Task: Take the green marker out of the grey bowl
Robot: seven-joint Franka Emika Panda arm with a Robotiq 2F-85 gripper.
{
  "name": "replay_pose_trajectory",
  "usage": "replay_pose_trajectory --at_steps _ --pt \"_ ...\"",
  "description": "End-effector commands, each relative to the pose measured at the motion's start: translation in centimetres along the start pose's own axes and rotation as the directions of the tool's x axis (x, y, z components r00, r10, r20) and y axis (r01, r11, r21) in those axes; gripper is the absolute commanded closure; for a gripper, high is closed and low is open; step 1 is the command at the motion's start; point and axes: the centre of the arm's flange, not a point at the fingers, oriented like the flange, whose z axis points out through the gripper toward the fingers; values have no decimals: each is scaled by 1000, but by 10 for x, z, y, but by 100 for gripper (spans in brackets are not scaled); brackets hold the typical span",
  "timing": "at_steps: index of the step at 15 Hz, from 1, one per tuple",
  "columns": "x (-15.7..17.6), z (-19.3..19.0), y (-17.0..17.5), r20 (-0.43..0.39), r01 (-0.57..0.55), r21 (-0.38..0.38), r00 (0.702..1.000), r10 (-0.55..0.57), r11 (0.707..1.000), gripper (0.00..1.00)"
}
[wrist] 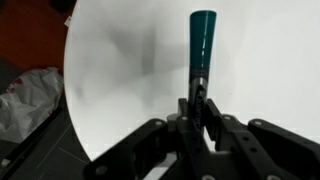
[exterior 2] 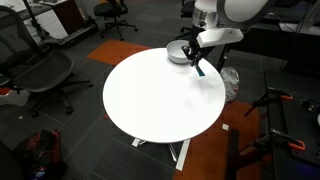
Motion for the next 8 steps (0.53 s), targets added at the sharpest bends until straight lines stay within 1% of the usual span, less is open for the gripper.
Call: replay_pose_trajectory --at_steps 1,5,8 --pt "-5 20 6 3 17 -13 1000 -17 1000 95" --pt "-5 47 7 31 21 -34 999 -20 999 95" --pt "-4 64 9 27 13 -40 1000 -12 999 95"
